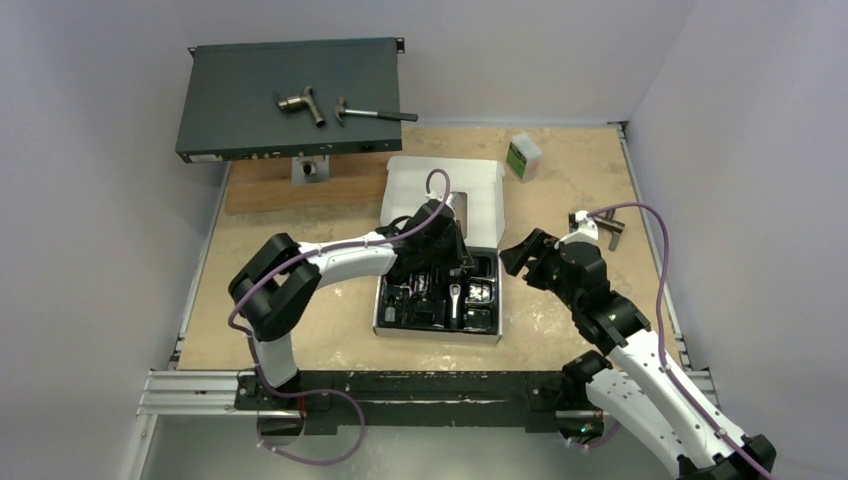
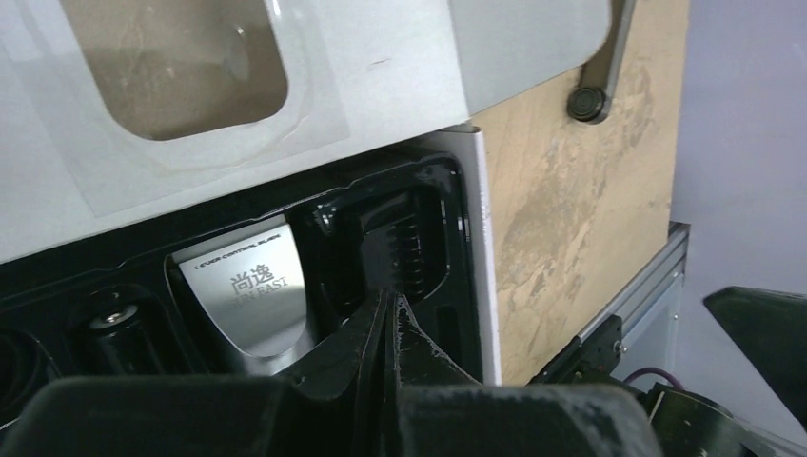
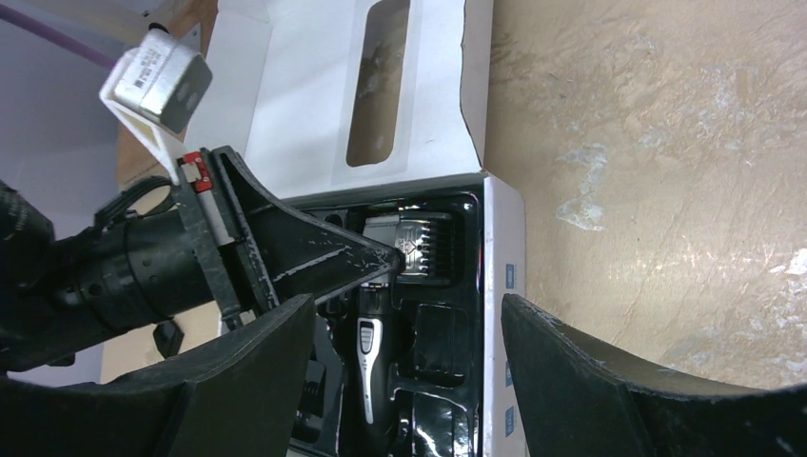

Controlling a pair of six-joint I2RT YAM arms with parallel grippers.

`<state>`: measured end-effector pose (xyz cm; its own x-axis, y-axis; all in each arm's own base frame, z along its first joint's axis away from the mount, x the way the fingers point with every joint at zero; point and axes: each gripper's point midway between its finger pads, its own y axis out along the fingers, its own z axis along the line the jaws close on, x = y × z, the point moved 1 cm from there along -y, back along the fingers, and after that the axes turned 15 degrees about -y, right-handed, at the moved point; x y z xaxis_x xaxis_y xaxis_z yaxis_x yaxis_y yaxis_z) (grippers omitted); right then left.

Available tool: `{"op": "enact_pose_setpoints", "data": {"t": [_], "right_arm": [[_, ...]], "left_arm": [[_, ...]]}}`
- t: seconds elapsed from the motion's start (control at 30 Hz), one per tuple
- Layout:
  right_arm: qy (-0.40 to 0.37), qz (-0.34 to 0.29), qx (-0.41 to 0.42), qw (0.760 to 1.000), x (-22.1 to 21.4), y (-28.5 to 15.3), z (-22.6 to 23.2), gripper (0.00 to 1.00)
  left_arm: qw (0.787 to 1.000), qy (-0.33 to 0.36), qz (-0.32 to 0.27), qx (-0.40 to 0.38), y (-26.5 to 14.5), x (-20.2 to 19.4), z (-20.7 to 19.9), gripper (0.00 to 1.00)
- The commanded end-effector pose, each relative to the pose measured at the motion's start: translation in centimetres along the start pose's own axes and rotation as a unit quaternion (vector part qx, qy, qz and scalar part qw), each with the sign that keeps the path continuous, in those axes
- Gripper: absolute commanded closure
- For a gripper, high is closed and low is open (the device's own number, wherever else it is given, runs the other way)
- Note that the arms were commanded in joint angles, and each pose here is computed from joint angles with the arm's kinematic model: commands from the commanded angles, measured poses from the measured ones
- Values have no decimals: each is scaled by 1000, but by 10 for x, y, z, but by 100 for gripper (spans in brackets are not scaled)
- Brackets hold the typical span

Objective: Sort the hair-cutting tools
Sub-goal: Place the haircut tool in the storage box.

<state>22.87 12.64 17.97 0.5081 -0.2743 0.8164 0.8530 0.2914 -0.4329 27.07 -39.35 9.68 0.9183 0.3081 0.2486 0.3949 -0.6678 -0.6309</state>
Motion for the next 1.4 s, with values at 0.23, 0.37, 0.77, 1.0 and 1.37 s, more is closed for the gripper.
{"op": "enact_pose_setpoints", "data": {"t": [0.23, 0.37, 0.77, 1.0, 1.37], "right_arm": [[-1, -16, 4, 1000, 6, -2, 0, 29], [-1, -17, 3, 1000, 7, -2, 0, 29], [1, -17, 6, 1000, 6, -2, 1, 29], [0, -16, 5, 1000, 5, -2, 0, 29], [-3, -16, 5, 1000, 7, -1, 1, 29]], "left_arm": [[1000, 3, 0, 19, 16, 2, 8, 100], [1000, 5, -5, 19, 15, 4, 7, 100], [998, 24, -41, -28, -19, 20, -30, 100], [999, 21, -22, -41, -6, 15, -37, 100], [1000, 26, 4, -9, 21, 4, -21, 100]]}}
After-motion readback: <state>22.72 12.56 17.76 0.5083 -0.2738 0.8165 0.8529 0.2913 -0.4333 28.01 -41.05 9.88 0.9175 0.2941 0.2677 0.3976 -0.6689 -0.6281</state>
